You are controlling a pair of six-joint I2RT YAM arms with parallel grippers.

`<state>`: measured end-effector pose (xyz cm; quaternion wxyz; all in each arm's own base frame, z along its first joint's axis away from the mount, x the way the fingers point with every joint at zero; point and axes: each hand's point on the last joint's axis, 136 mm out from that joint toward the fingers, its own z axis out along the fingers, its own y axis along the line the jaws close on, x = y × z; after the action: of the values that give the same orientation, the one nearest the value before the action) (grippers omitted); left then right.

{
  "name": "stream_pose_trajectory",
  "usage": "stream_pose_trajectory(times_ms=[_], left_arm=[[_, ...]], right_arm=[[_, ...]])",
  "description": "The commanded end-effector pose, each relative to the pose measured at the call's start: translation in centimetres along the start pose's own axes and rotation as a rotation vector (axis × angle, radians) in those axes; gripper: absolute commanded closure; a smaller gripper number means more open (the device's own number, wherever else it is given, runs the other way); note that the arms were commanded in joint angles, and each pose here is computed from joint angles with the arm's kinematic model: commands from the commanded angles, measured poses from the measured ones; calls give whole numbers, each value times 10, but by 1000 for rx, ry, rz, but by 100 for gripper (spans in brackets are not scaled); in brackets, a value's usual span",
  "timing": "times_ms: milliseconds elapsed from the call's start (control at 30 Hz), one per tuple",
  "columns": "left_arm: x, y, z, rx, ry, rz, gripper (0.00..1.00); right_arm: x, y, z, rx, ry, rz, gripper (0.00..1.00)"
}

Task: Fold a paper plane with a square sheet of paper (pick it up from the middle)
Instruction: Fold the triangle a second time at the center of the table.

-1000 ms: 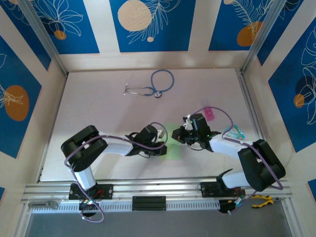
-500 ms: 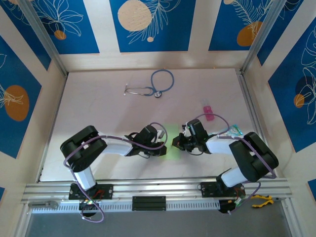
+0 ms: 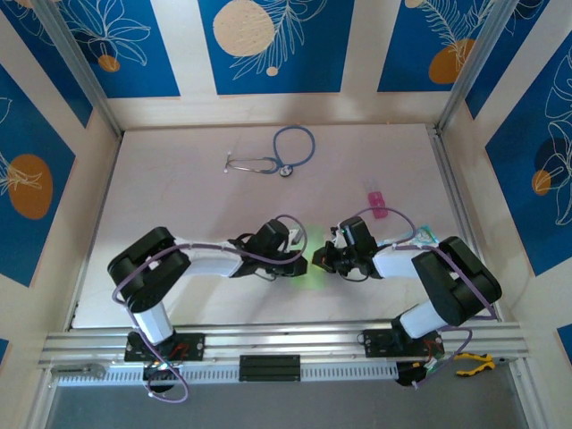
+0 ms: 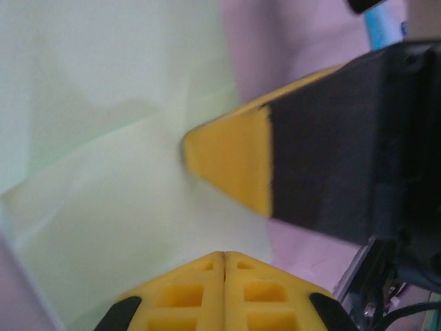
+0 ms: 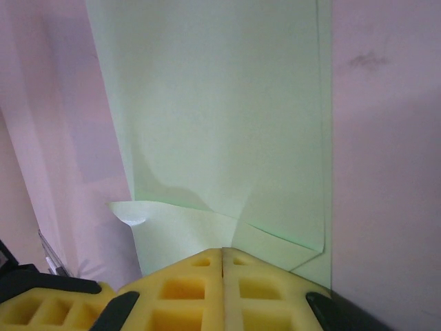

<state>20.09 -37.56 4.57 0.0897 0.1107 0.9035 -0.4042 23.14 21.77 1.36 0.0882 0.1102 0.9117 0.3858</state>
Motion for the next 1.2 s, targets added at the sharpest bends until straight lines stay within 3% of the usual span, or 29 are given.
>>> stream_pose_trajectory(times_ms=[0, 400, 1167], left_arm=[[1, 5, 12, -15, 37, -34, 98], [21, 38, 15, -142, 80, -59, 97], [72, 62, -24, -136, 114, -80, 95]], right_arm=[[8, -25, 3, 79, 15, 45, 100], [11, -31, 3, 104, 22, 58, 100], [11, -37, 3, 134, 28, 61, 100]])
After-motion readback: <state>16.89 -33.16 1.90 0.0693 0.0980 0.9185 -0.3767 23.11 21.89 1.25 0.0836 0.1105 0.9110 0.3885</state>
